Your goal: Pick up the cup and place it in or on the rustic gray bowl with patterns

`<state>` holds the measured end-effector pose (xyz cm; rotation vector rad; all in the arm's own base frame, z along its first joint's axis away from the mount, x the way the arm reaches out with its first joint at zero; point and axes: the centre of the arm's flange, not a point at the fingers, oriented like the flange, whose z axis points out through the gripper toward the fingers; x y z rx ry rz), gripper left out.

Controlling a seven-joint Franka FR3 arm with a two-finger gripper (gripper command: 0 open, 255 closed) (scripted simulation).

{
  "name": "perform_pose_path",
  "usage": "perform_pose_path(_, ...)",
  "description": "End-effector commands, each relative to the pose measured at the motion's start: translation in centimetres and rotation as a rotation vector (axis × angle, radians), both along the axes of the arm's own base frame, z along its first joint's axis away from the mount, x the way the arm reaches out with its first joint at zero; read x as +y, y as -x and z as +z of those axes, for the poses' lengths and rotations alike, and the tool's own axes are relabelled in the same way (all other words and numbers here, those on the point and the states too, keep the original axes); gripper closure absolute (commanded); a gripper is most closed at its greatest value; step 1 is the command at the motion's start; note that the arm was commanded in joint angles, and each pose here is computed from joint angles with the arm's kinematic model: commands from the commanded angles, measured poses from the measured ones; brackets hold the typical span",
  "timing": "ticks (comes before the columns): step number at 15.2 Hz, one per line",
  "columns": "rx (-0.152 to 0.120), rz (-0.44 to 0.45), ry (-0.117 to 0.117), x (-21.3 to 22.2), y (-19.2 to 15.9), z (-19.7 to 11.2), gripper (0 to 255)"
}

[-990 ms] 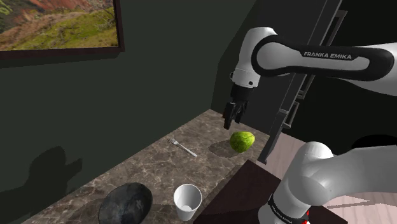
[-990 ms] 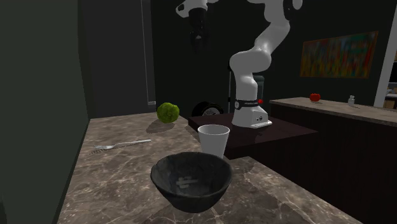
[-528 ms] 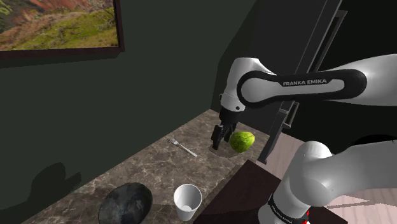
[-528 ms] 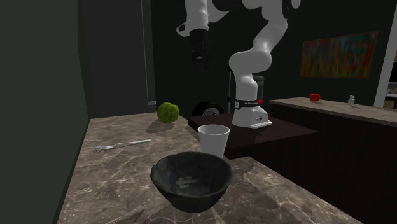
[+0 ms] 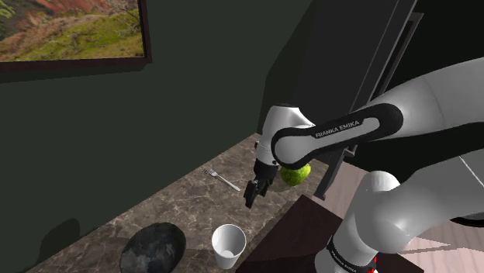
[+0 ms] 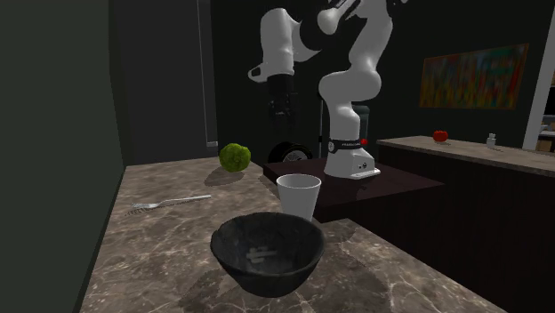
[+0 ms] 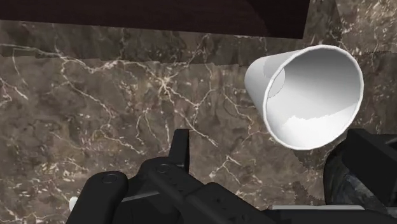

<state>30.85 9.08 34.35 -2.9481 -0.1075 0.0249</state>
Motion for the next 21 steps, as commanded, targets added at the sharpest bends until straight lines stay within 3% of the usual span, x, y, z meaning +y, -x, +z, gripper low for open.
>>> perform_pose_path(1,-0.007,0.004,-0.006,1.2,-0.4,-2.7,0)
perform_pose_path(8,-0.017,0.023,-0.028,4.8,-1.1,-10.7,0)
perform_pose_path(15,-0.017,0.023,-0.028,5.6,-1.1,-14.3,0)
perform_pose_path(21,-0.017,0.023,-0.028,5.6,-1.1,-14.6,0)
